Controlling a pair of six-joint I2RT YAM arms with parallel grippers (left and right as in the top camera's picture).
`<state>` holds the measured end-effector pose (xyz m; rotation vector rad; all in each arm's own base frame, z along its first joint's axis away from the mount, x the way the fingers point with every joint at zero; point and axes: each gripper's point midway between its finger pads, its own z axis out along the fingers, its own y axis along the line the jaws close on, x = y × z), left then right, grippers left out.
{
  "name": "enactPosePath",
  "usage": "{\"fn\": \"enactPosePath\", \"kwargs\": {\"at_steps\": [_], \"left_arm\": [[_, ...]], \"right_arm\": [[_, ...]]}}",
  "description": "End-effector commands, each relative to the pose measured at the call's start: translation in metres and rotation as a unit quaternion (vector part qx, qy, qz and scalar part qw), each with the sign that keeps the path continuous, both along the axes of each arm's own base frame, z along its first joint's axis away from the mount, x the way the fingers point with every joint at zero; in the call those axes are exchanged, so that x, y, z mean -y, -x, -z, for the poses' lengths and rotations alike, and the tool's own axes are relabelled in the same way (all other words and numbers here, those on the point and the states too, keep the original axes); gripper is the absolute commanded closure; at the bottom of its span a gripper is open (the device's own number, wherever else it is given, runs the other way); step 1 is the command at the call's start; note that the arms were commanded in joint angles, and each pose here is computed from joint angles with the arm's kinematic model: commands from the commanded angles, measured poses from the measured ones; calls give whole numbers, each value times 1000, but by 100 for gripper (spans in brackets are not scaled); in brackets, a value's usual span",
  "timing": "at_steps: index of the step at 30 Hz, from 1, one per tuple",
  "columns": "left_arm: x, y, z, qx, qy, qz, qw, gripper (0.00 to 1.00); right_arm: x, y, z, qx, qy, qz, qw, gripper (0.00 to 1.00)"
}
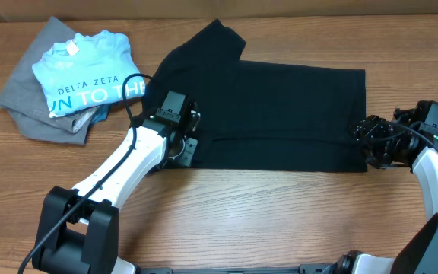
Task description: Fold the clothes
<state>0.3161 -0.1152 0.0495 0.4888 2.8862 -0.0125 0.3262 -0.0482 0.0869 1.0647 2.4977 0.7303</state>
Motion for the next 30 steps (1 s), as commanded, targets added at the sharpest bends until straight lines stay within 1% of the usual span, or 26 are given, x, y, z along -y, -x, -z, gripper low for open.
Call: {"fn": "enactPosePath", "kwargs": {"at_steps": [1, 4, 5, 7, 9, 11, 13, 14, 15, 16, 18, 20, 23, 25, 26, 30], "left_arm": [[-5, -12, -5, 23, -14, -16, 1000, 96], [-2, -30, -23, 53, -8, -35, 998, 96], [-3, -42, -36, 76, -13, -44, 996, 96], [-8, -59, -51, 109, -22, -61, 992, 96], [-14, -74, -62, 142, -28, -75, 987, 91], [-17, -84, -66, 160, -20, -87, 983, 88], [-22, -92, -67, 171, -10, -111, 979, 82], [-23, -95, -68, 175, -6, -120, 977, 77], [-24, -98, -67, 177, -4, -126, 976, 66], [-26, -100, -66, 179, -2, -130, 975, 65], [-29, -100, -64, 176, -2, -136, 975, 64], [-29, -96, -62, 163, 6, -139, 977, 57], [-21, -79, -53, 118, 24, -126, 985, 43], [-22, -70, -47, 99, 17, -116, 988, 38], [-24, -65, -41, 91, 7, -103, 990, 33], [-34, -63, -16, 74, -18, -100, 992, 29]], "right_arm": [[3, -7, -12, 19, 10, -4, 1000, 33], [3, -6, -11, 17, 9, -4, 1000, 33], [3, -6, -11, 17, 9, -4, 1000, 33], [3, -6, -11, 17, 9, -4, 1000, 33], [3, -6, -11, 17, 10, -4, 1000, 33], [3, -6, -11, 17, 11, -5, 1000, 33], [3, -6, -11, 16, 11, -5, 1000, 33], [3, -6, -11, 16, 11, -5, 1000, 33], [3, -6, -11, 16, 11, -5, 1000, 33], [3, -6, -11, 16, 11, -5, 1000, 33], [3, -5, -11, 15, 10, -4, 1000, 33], [3, -4, -10, 13, 9, -5, 1000, 33], [2, -3, -10, 11, 10, -6, 1000, 33], [2, -3, -10, 12, 10, -6, 1000, 33], [3, -4, -10, 12, 10, -6, 1000, 33], [2, -4, -10, 12, 10, -6, 1000, 33]]}}
